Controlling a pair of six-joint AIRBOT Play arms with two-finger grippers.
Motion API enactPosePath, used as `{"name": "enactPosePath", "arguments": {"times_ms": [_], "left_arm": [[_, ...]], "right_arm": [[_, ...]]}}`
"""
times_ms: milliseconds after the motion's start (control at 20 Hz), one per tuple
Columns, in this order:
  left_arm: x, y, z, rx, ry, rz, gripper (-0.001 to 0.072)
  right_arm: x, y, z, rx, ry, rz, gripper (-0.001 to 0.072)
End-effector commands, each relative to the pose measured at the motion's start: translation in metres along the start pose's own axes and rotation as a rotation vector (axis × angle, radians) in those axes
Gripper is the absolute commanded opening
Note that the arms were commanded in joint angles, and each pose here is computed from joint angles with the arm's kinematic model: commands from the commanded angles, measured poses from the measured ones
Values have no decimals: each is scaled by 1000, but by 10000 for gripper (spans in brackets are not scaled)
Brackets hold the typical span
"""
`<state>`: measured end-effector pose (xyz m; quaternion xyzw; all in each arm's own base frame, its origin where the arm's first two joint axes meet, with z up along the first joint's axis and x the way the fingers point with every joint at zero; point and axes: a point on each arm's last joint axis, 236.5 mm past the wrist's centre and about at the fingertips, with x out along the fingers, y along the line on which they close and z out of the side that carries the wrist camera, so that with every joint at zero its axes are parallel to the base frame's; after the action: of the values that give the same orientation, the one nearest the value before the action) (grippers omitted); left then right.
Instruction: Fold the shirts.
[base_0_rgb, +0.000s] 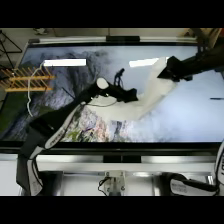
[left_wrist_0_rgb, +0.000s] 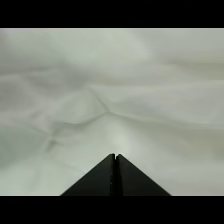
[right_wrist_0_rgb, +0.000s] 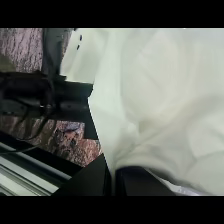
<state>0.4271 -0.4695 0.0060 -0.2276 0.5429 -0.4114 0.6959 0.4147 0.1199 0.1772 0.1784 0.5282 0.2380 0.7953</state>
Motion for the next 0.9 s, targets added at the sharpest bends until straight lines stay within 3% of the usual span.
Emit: {"name": "enactPosePath", "arguments": {"times_ms": [0, 100, 200, 450, 750, 800, 850], "left_arm": [[-107, 67, 13, 174, 62, 365, 25], [-208, 115, 29, 199, 48, 628, 25], [-302, 138, 36, 130, -16, 746, 26], [-460, 151, 22, -30, -208, 849, 28], [-495, 142, 14, -53, -270, 850, 28], [-489, 139, 15, -48, -266, 828, 28], [-483, 137, 16, -45, -261, 812, 28]], "right_arm": [[40, 24, 24, -64, -74, 1, 46], [78, 40, 29, -79, -69, 25, 46], [125, 51, 20, -70, -17, 44, 46], [240, 71, -26, -41, 144, 89, 47], [304, 116, -33, 67, 94, 227, 47], [307, 122, -27, 71, 56, 234, 182], [307, 127, -22, 76, 30, 240, 565]]}}
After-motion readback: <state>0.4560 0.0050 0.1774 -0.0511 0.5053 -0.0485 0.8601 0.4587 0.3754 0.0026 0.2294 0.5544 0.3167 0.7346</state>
